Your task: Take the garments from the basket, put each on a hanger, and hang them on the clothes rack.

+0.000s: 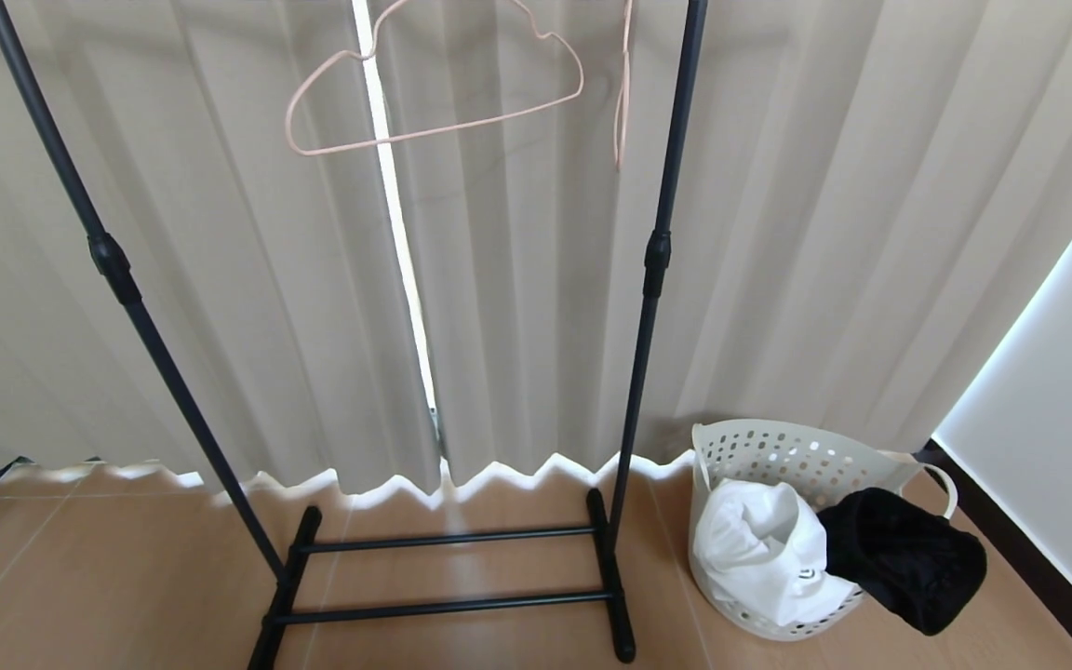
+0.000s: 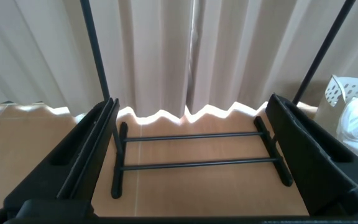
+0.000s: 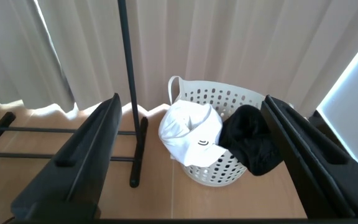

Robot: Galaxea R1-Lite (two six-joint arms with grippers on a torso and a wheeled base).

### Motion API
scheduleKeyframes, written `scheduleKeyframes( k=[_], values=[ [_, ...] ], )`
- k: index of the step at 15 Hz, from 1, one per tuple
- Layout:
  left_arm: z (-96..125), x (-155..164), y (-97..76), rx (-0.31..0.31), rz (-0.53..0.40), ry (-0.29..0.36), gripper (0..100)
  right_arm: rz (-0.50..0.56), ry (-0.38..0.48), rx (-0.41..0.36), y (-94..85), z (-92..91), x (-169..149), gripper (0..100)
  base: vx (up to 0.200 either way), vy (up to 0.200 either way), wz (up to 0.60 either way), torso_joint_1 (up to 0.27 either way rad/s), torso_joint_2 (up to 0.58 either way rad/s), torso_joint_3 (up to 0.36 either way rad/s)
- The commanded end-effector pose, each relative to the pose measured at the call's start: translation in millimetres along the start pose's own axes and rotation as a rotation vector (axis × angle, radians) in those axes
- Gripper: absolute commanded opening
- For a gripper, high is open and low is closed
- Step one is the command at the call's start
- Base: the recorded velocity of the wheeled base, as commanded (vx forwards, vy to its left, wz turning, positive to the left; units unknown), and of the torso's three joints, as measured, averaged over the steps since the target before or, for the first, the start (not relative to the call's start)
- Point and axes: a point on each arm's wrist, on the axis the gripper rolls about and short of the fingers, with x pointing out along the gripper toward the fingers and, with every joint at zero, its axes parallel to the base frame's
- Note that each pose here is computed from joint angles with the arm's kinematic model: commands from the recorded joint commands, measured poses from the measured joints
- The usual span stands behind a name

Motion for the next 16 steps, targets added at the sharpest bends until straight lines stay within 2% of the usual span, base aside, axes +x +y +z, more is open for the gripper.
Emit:
scheduleKeyframes(
  k=[1, 5, 10, 16],
  values=[
    [0.0, 0.0, 0.0, 0.0, 0.0, 0.0, 100, 0.001, 0.001, 0.0, 0.0, 0.0, 0.1, 100, 0.0, 0.0, 0.0, -0.036, 0.3, 0.261],
    [0.0, 0.0, 0.0, 0.0, 0.0, 0.0, 100, 0.001, 0.001, 0.0, 0.0, 0.0, 0.1, 100, 0.0, 0.0, 0.0, -0.021, 0.2, 0.184],
    [0.2, 0.0, 0.0, 0.0, 0.0, -0.001, 100, 0.001, 0.001, 0.0, 0.0, 0.0, 0.1, 100, 0.0, 0.0, -0.6, -0.002, 0.02, 0.024],
    [0.4, -0.1, 0.0, -0.002, 0.001, -0.001, 100, 0.001, 0.001, 0.0, 0.0, 0.0, 0.1, 100, 0.0, 0.0, 0.0, 0.0, 0.0, 0.0]
  ],
)
